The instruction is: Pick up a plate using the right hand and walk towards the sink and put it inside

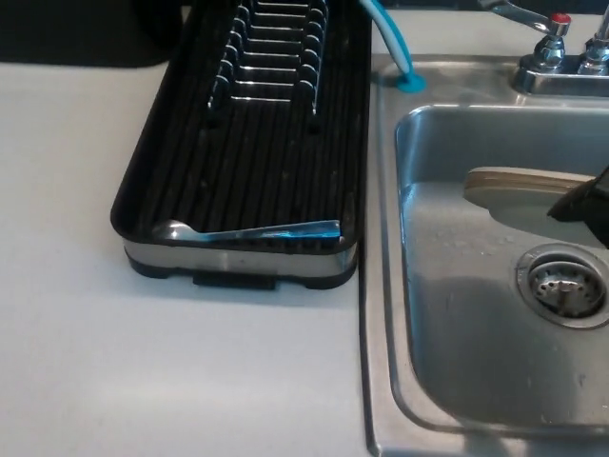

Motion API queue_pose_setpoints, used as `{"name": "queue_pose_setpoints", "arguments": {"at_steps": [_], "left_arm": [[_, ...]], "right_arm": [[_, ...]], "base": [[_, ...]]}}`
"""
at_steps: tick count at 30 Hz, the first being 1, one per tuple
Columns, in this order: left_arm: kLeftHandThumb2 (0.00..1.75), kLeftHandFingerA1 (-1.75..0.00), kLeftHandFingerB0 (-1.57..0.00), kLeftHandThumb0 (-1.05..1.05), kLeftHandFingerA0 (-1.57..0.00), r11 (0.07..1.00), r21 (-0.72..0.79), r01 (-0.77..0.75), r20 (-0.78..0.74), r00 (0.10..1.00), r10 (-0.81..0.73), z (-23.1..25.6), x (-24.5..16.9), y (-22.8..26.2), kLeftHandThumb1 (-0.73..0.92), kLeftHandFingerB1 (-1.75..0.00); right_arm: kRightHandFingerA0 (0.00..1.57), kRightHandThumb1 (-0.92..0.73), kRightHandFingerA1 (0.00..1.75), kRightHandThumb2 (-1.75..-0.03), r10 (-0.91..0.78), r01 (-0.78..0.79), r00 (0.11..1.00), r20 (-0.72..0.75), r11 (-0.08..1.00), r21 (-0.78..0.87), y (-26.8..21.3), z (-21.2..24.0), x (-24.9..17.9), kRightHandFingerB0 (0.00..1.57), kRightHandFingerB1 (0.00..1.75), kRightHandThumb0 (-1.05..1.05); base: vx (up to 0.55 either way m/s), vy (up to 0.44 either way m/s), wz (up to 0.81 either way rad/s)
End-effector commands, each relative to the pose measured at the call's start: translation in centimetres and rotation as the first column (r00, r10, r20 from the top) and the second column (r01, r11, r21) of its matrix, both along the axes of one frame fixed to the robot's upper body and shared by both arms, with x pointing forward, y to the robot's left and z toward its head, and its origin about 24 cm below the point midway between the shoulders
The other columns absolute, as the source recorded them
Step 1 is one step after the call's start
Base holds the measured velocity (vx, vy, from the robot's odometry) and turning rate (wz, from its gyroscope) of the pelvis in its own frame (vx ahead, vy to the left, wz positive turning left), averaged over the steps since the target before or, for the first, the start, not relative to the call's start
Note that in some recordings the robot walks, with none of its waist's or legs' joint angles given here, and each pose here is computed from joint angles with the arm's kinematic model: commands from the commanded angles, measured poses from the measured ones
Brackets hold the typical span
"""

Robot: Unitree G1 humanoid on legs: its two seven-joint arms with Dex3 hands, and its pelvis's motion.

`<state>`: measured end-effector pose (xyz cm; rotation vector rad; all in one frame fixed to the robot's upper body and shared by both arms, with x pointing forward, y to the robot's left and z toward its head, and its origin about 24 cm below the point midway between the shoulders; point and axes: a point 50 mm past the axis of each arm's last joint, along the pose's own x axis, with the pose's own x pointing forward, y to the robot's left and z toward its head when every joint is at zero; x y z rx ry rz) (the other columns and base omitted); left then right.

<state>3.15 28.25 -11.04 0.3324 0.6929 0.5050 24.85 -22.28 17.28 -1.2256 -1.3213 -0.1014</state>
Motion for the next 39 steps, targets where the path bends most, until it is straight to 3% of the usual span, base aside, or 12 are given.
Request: {"name": "queue_pose_setpoints", "arguments": {"at_steps": [1, 6, 14, 15, 16, 17, 21, 30, 31, 32, 33, 39], "left_arm": [[1.51, -1.54, -1.49, 0.1, -1.57, 0.999, 0.033, 0.008, 0.052, 0.999, -0.01, 0.6, 0.2, 0.5, 0.79, -1.47], [1.5, -1.54, -1.49, 0.09, -1.57, 1.0, 0.025, 0.003, 0.061, 0.998, -0.004, 0.7, 0.1, 0.4, 0.77, -1.47], [1.51, -1.54, -1.49, 0.1, -1.57, 1.0, 0.022, -0.009, 0.06, 0.998, 0.007, 0.7, -0.5, 0.6, 0.79, -1.47], [1.75, -1.73, -1.18, 0.13, -1.33, 1.0, 0.021, -0.007, 0.06, 0.998, 0.006, 0.7, -0.5, 0.5, 0.53, -1.56], [1.75, -1.73, -1.18, 0.13, -1.33, 1.0, 0.021, -0.006, 0.061, 0.998, 0.005, 0.7, -0.5, 0.5, 0.53, -1.56], [1.51, -1.53, -1.48, 0.08, -1.56, 1.0, 0.021, -0.008, 0.061, 0.998, 0.006, 0.7, -0.5, 0.5, 0.82, -1.46], [1.51, -1.54, -1.5, 0.1, -1.57, 1.0, 0.016, -0.004, 0.063, 0.998, 0.003, 0.6, -0.5, 0.2, 0.81, -1.48], [1.52, -1.51, -1.46, 0.1, -1.54, 0.999, 0.034, -0.016, 0.029, 0.999, 0.015, 0.4, -1.0, 0.5, 0.84, -1.45], [1.75, -1.72, -1.17, 0.18, -1.34, 0.999, 0.034, -0.016, 0.027, 1.0, 0.015, 0.4, -1.1, 0.5, 0.58, -1.55], [1.75, -1.72, -1.17, 0.18, -1.34, 0.999, 0.032, -0.014, 0.026, 1.0, 0.013, 0.4, -1.1, 0.4, 0.58, -1.55], [1.53, -1.54, -1.48, 0.11, -1.57, 0.999, 0.03, -0.014, 0.025, 1.0, 0.013, 0.4, -1.1, 0.4, 0.85, -1.47], [1.54, -1.54, -1.47, 0.11, -1.56, 0.999, 0.037, -0.012, 0.023, 1.0, 0.012, 0.5, -1.2, 0.3, 0.86, -1.47]], "right_arm": [[1.13, -0.34, 1.45, -1.28, -0.002, 0.001, 1.0, -0.019, 1.0, -0.027, 0.0, -0.3, 0.1, 0.99, 1.06, -0.14], [1.13, -0.35, 1.47, -1.25, -0.004, 0.003, 1.0, -0.022, 1.0, -0.022, 0.0, -0.4, 0.1, 0.98, 1.08, -0.14], [1.13, -0.35, 1.32, -1.23, -0.039, 0.035, 0.996, -0.08, 0.998, -0.055, -0.6, -1.9, 1.3, 0.99, 1.03, -0.09], [1.13, -0.32, 1.24, -1.24, -0.053, 0.045, 0.995, -0.089, 0.996, -0.081, -0.8, -2.0, 1.7, 0.99, 1.01, -0.07], [1.13, -0.32, 1.24, -1.24, -0.058, 0.05, 0.994, -0.092, 0.995, -0.092, -0.9, -2.1, 1.9, 0.99, 1.01, -0.07], [1.14, -0.29, 1.21, -1.22, -0.06, 0.051, 0.993, -0.097, 0.994, -0.097, -1.0, -2.2, 2.1, 1.0, 1.01, -0.03], [1.15, -0.3, 1.17, -1.12, -0.095, 0.072, 0.987, -0.131, 0.984, -0.165, -1.7, -3.1, 3.5, 1.02, 0.96, -0.02], [1.07, -0.46, 1.59, -0.89, -0.167, 0.086, 0.963, -0.212, 0.935, -0.345, -2.6, -5.8, 5.1, 0.96, 1.06, -0.14], [1.04, -0.44, 1.58, -0.92, -0.17, 0.086, 0.961, -0.218, 0.934, -0.347, -2.6, -6.0, 5.2, 0.95, 1.07, -0.13], [1.04, -0.44, 1.58, -0.92, -0.173, 0.086, 0.959, -0.224, 0.932, -0.351, -2.8, -6.1, 5.2, 0.95, 1.07, -0.13], [1.05, -0.42, 1.57, -0.92, -0.177, 0.086, 0.958, -0.227, 0.929, -0.361, -2.9, -6.2, 5.2, 0.94, 1.08, -0.13], [1.08, -0.46, 1.51, -0.88, -0.165, 0.074, 0.964, -0.207, 0.919, -0.387, -2.2, -6.9, 5.4, 0.96, 1.05, -0.16]], "base": [[0.0, 0.0, 0.0], [0.0, 0.0, 0.0], [0.0, 0.0, 0.0], [0.0, 0.0, 0.0], [0.0, 0.0, 0.0], [0.0, 0.0, 0.0], [0.0, 0.0, 0.0], [0.0, 0.0, 0.0], [0.0, 0.0, 0.0], [0.0, 0.0, 0.0], [0.0, 0.0, 0.0], [0.0, 0.0, 0.0]]}}
